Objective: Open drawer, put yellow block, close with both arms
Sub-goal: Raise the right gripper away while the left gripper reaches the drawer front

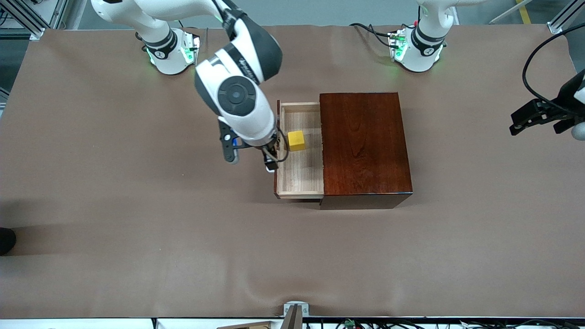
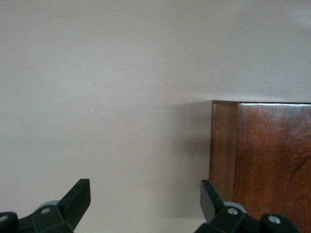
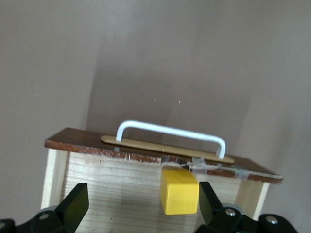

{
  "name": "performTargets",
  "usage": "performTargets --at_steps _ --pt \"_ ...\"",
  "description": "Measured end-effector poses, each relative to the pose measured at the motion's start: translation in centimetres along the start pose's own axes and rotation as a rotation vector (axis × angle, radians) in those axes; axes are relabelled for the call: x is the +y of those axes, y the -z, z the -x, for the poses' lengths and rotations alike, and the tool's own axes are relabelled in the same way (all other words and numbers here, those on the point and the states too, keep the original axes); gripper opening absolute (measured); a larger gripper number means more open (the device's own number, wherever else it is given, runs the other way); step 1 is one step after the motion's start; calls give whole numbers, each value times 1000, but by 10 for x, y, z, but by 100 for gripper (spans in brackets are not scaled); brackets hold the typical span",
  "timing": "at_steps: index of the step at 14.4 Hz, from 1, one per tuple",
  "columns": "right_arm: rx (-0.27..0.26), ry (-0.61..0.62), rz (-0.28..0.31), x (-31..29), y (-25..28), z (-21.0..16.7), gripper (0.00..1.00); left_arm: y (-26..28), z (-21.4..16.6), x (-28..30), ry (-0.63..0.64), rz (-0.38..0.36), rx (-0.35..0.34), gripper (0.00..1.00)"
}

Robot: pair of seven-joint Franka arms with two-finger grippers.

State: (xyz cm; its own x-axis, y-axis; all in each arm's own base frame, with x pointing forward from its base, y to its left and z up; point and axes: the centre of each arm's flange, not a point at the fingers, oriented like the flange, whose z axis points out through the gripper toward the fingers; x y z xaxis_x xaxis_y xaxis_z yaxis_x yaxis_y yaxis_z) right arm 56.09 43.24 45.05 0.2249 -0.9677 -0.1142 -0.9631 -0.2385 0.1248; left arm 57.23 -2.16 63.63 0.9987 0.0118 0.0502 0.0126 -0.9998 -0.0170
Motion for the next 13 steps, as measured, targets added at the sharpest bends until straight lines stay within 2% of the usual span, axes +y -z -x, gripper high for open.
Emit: performTargets --at_steps 5,9,13 --pt "-8 111 29 4 44 -52 100 -13 -1 57 -79 10 -23 100" --pt "-16 196 53 8 66 -86 100 -29 3 118 -16 15 -50 100" --pt "-33 290 56 15 98 -133 100 -50 14 205 46 20 -57 100"
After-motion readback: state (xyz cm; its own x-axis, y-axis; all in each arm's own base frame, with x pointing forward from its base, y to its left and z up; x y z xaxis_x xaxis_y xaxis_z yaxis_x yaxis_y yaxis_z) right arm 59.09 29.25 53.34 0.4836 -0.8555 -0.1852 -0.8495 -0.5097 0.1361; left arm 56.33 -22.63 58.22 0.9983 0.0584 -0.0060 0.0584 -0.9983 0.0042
